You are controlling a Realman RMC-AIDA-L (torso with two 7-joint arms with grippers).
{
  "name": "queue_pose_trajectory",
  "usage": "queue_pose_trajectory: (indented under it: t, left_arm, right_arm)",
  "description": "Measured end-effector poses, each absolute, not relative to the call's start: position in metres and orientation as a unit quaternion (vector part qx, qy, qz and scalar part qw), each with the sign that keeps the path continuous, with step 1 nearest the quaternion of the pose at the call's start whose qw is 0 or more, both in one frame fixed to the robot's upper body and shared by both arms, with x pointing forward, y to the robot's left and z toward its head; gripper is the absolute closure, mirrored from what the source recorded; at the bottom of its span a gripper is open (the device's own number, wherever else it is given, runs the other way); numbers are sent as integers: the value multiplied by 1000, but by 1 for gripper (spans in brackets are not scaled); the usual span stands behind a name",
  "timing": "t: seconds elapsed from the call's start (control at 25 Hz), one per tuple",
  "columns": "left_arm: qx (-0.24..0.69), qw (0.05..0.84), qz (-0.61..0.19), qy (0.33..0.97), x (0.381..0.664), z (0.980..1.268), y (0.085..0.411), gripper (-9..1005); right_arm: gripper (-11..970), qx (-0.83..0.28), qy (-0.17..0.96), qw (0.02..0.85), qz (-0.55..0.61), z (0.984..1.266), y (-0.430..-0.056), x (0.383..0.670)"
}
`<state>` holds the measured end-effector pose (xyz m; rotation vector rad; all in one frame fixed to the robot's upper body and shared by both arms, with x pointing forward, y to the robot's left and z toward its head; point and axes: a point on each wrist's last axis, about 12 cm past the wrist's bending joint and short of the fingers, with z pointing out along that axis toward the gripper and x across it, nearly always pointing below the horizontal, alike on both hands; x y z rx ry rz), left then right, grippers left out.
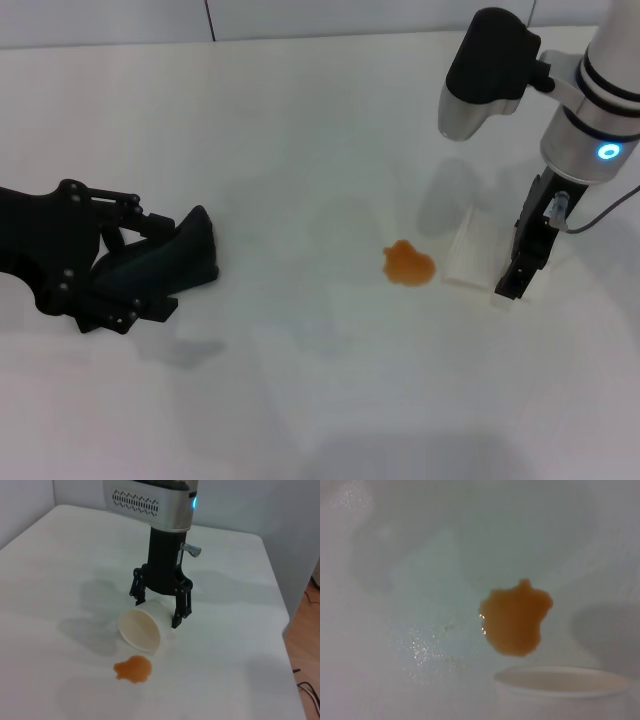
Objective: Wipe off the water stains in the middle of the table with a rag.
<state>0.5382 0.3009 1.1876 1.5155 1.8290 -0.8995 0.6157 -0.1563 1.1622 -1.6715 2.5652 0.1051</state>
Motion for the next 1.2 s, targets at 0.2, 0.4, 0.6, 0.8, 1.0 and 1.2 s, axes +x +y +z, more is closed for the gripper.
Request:
queue_pose_trajectory:
  t: [0.2,0.4,0.6,0.8,1.0,1.2]
  left_arm:
    - [570,297,-337,688,538,1188,301,122]
    - [572,298,-336,687,538,1188,301,122]
    - [573,298,-335,686,538,1188,301,122]
    - [574,298,-335,685,538,1188,301,122]
    - [573,298,-336,686,537,1187,302,122]
    - [572,291,-334,690,537,1184,301,122]
  right_arm:
    - [105,-549,834,34,32,1157,-157,614]
    - [105,-553,832,32,30,1153,-155,613]
    - [109,-555,830,36,28,1151,-153,613]
    - [117,-554,831,37,29,1145,-153,613]
    - [125,-555,830,42,25,1141,-152,615]
    - [133,-559,827,56,24,1142,-151,616]
